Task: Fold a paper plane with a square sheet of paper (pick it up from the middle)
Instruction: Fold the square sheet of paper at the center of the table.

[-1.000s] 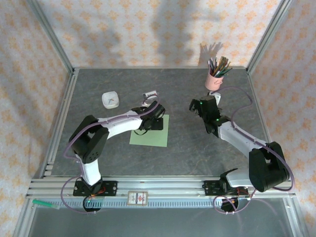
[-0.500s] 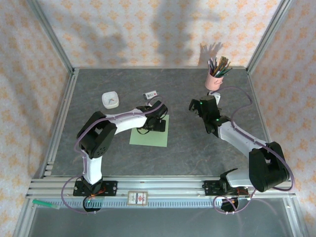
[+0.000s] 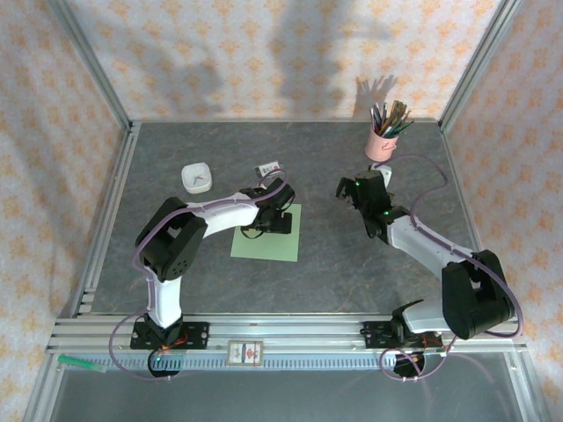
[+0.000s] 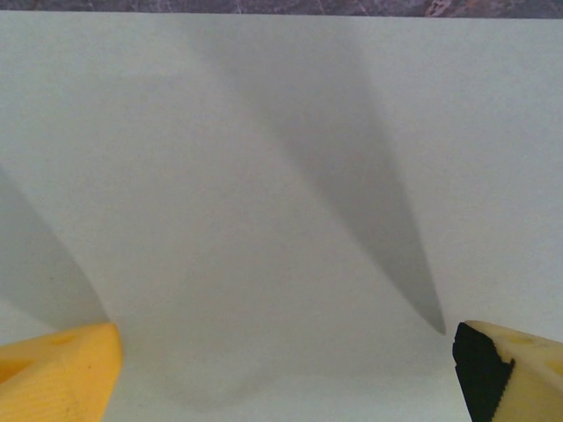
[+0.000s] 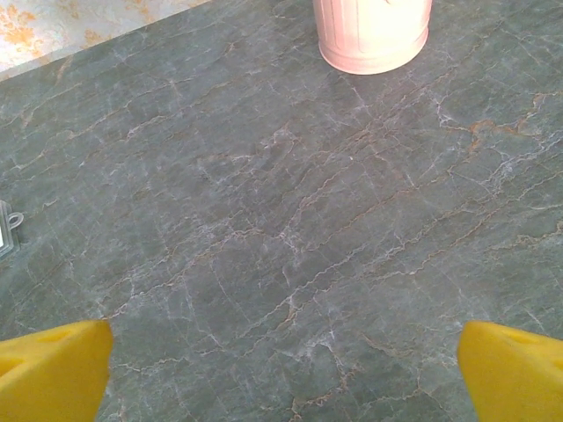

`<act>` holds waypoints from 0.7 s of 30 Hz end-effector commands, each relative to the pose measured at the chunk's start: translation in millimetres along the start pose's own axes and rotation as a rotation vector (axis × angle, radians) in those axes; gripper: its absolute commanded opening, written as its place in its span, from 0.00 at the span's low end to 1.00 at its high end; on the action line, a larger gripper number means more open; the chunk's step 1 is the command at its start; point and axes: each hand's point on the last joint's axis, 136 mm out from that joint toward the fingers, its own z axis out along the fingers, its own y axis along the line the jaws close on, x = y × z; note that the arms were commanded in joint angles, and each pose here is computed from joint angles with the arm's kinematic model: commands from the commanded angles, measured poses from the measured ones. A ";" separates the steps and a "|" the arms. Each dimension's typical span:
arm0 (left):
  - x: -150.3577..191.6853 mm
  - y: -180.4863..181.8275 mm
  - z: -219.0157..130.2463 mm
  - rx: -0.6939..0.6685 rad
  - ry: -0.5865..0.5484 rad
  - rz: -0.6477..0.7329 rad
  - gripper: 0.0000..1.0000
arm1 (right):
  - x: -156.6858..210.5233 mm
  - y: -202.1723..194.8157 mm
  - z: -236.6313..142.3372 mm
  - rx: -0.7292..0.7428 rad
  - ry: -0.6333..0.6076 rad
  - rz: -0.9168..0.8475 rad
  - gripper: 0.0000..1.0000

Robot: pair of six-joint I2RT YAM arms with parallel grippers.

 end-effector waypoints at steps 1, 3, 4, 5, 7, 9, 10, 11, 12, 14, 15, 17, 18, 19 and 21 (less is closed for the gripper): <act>9.3 0.0 7.6 0.003 0.034 0.026 1.00 | -3.1 -1.1 2.0 0.006 -0.012 -0.011 1.00; 10.0 -1.4 8.1 0.001 0.034 0.031 1.00 | -2.2 -2.0 2.5 0.009 -0.010 -0.012 1.00; 10.8 -1.1 9.1 0.000 0.037 0.031 1.00 | -1.7 -2.0 3.0 0.009 -0.009 -0.012 1.00; 11.2 -1.1 9.6 -0.002 0.037 0.031 1.00 | -2.0 -1.6 3.1 0.008 -0.009 -0.012 1.00; 13.4 2.0 13.2 -0.020 0.042 0.030 1.00 | -1.7 -1.4 3.4 0.008 -0.007 -0.012 1.00; 17.4 2.2 17.3 -0.025 0.053 0.035 1.00 | -1.7 -2.1 3.8 0.012 -0.008 -0.015 1.00; 19.3 3.1 19.0 -0.032 0.056 0.034 1.00 | -1.2 -2.7 3.8 0.014 -0.007 -0.015 1.00; 21.3 4.0 20.4 -0.040 0.060 0.038 1.00 | -1.3 -2.6 4.0 0.014 -0.008 -0.014 1.00; 22.9 5.0 21.1 -0.046 0.061 0.040 1.00 | -1.1 -2.5 4.4 0.014 -0.007 -0.014 1.00; 24.3 7.6 22.6 -0.059 0.059 0.040 1.00 | 0.3 -2.5 5.7 0.015 -0.002 -0.016 1.00; 25.8 8.4 23.7 -0.068 0.061 0.043 1.00 | 1.0 -2.7 6.4 0.017 0.000 -0.015 1.00; 29.2 10.9 26.0 -0.089 0.064 0.049 1.00 | 1.8 -2.7 7.6 0.019 0.003 -0.016 1.00; 31.1 10.7 27.3 -0.089 0.069 0.048 1.00 | 2.2 -2.8 7.8 0.020 0.004 -0.017 1.00; 33.2 9.2 28.4 -0.081 0.075 0.048 1.00 | 1.8 -2.8 7.9 0.020 0.003 -0.017 1.00; 35.3 8.3 29.8 -0.074 0.079 0.045 1.00 | 1.1 -2.4 8.2 0.020 0.002 -0.017 1.00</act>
